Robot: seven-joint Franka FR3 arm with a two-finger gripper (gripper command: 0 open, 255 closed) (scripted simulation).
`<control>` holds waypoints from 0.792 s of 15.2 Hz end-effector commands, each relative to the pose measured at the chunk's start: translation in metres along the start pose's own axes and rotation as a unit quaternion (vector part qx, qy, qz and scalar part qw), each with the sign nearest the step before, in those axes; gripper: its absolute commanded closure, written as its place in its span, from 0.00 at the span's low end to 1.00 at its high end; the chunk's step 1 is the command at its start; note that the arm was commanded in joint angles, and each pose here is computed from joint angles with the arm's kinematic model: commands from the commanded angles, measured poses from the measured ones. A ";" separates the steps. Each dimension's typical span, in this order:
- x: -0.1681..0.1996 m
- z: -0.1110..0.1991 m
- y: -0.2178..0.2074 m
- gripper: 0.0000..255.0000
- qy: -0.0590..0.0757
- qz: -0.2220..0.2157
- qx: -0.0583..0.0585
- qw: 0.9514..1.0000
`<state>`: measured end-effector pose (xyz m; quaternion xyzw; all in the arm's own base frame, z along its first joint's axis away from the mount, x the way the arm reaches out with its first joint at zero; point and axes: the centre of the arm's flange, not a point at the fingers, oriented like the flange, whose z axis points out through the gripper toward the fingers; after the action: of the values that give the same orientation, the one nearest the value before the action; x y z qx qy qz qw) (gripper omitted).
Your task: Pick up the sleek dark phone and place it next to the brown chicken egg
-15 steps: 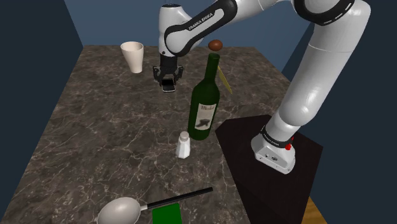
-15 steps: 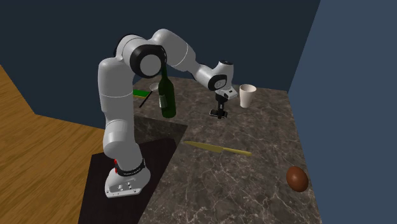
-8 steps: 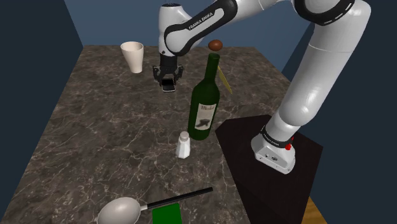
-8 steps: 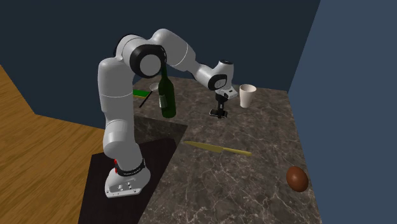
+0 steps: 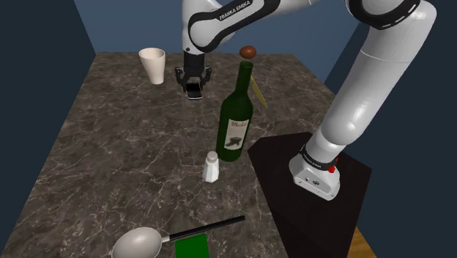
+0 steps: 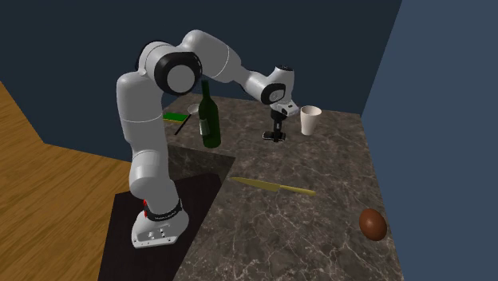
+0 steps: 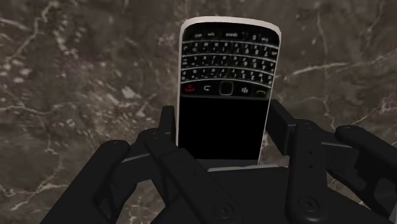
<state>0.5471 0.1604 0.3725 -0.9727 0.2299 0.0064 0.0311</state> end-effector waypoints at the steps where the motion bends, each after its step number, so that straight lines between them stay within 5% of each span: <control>1: 0.000 -0.011 -0.001 1.00 0.000 0.000 0.000 1.000; 12: -0.002 -0.069 -0.004 1.00 0.000 0.000 0.000 1.000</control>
<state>0.5475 0.1598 0.4361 -0.9727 0.2299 0.0064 0.0312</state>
